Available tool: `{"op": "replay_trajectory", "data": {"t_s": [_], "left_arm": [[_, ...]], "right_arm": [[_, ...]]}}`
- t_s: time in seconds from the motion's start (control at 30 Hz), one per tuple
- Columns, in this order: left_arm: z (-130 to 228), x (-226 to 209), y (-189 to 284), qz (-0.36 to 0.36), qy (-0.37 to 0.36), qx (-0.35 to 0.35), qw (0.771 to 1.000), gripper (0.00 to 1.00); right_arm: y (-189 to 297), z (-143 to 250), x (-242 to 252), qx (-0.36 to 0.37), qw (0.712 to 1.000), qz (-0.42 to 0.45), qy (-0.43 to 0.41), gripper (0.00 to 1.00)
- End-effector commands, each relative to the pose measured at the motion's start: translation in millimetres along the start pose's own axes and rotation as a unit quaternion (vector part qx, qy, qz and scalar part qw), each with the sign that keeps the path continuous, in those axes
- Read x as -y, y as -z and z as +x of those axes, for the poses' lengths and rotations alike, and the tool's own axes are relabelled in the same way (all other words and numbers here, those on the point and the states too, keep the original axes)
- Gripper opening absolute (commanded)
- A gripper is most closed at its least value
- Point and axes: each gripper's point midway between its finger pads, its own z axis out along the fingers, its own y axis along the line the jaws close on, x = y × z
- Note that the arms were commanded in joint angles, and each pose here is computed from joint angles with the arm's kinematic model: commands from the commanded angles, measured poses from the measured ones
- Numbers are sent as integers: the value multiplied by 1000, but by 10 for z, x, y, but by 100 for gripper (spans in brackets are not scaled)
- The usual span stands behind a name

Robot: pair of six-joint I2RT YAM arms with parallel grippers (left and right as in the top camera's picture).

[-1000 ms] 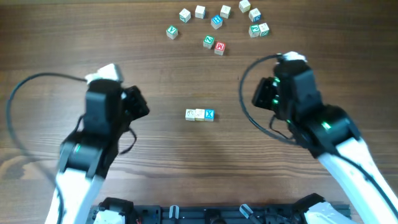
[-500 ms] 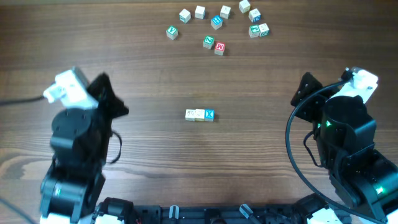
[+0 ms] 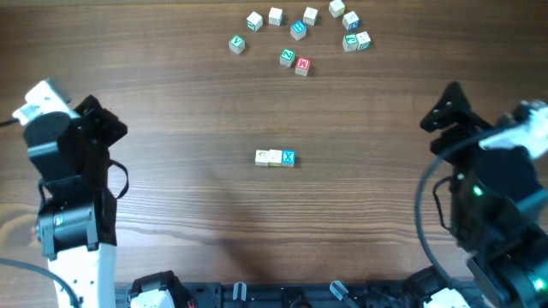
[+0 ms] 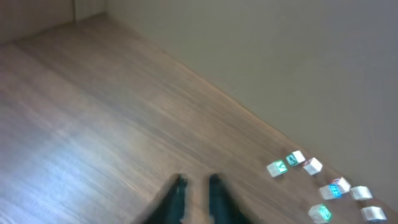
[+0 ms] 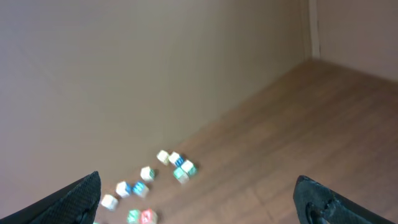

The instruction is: Form a horizontal line

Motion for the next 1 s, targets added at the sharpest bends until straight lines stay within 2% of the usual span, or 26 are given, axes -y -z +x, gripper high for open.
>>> {"op": "replay_trajectory", "data": {"t_s": [0.0,0.1,0.2,0.3,0.33,0.37,0.4,0.43,0.57,0.63,0.67,0.73,0.97], "left_arm": [[29,48,89,19,8,-11,1000,55],[64,110,189,39,8,-19,999,56],[-12,164,409,58,8,4,998,60],[-52,168,717,70,8,28,997,67],[-47,161,788,72,8,32,997,71],[-41,156,851,74,8,35,997,86],[-25,144,920,75,8,37,996,96],[-12,136,960,75,8,38,996,100],[37,108,1009,72,8,33,997,100],[60,97,998,70,8,27,997,100],[133,63,986,62,8,12,998,100],[220,20,981,53,8,-6,999,100],[635,-185,1007,11,8,-90,996,100]], "right_arm": [[143,-195,80,30,999,-2,-24,100],[225,-293,95,44,998,-13,-40,99],[346,-410,138,62,997,-26,-45,99],[548,-551,39,79,993,-89,-12,99],[614,-585,7,82,990,-110,-16,99],[683,-616,-26,86,987,-132,-16,99],[776,-658,-46,91,983,-156,-20,100],[861,-701,-46,99,980,-172,-18,99],[1096,-845,145,144,975,-170,27,99],[1117,-893,405,161,980,-113,30,100],[1122,-908,654,170,984,-54,26,99],[1103,-880,775,167,985,-19,33,99],[1073,-796,808,152,987,-10,53,100]]}}
